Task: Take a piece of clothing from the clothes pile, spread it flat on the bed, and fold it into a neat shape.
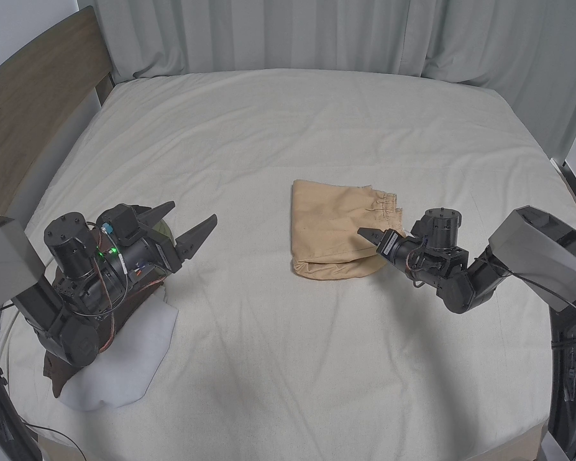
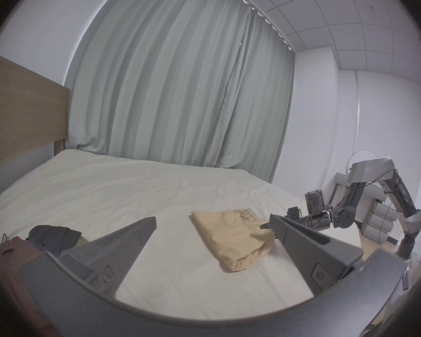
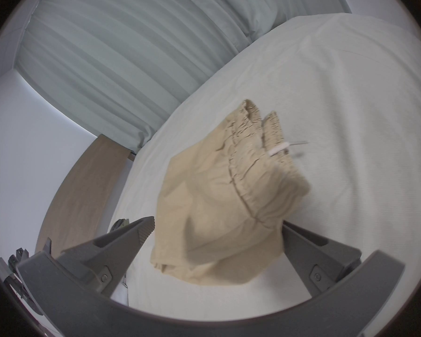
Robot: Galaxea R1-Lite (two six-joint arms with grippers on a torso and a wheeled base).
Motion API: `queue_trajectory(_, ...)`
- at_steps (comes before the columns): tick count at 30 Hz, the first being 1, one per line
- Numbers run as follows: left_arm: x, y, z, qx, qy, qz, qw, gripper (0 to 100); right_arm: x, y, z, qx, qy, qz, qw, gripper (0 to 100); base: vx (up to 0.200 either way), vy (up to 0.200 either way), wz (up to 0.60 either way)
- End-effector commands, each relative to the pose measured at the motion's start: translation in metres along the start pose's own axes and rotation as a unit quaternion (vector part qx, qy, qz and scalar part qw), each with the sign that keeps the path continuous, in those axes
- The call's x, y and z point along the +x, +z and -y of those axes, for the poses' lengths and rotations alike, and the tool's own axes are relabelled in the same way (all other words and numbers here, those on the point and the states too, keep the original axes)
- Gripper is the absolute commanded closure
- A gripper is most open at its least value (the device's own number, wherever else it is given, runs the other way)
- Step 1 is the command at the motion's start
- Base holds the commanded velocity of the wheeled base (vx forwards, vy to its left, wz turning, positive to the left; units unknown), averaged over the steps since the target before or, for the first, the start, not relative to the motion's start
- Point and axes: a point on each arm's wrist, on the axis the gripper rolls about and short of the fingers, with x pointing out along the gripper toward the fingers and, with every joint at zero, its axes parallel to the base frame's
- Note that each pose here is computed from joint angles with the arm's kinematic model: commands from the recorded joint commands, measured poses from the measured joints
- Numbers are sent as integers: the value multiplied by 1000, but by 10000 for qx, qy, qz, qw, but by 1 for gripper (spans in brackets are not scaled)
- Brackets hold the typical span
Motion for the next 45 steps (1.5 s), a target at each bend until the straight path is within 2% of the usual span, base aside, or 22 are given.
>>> queue_trajectory(1, 0, 2, 0, 10, -4, 34, 10000, 0, -22, 13, 8, -37, -188, 35, 9998, 0, 0, 0, 0)
queue_trajectory(7, -1, 5, 1, 22, -9, 83, 10000, 0, -37, 34, 11, -225, -270, 261, 9990, 0, 0, 0, 0)
queue_trajectory(8, -1, 5, 1, 22, -9, 83, 10000, 0, -43, 45, 7, -292, -232, 394, 9985, 0, 0, 0, 0)
queue_trajectory(11, 0, 6, 1, 17, -10, 90, 10000, 0, -48, 53, -1, -326, -140, 514, 9980, 0, 0, 0, 0)
queue_trajectory(14, 0, 6, 1, 25, -10, 90, 10000, 0, -49, 53, -10, -363, -11, 534, 9979, 0, 0, 0, 0)
queue_trajectory(22, -1, 6, 1, 20, -11, 97, 9999, 0, -32, 34, -32, -440, 301, 389, 9978, 0, 0, 0, 0)
queue_trajectory(34, -1, 6, -1, 9, 12, 98, 10000, 0, 4, -7, -7, -426, 51, 58, 9991, 0, 0, 0, 0)
queue_trajectory(45, -2, 6, 0, 10, 6, 84, 10000, 0, 9, -18, -3, -434, 40, -14, 9990, 0, 0, 0, 0)
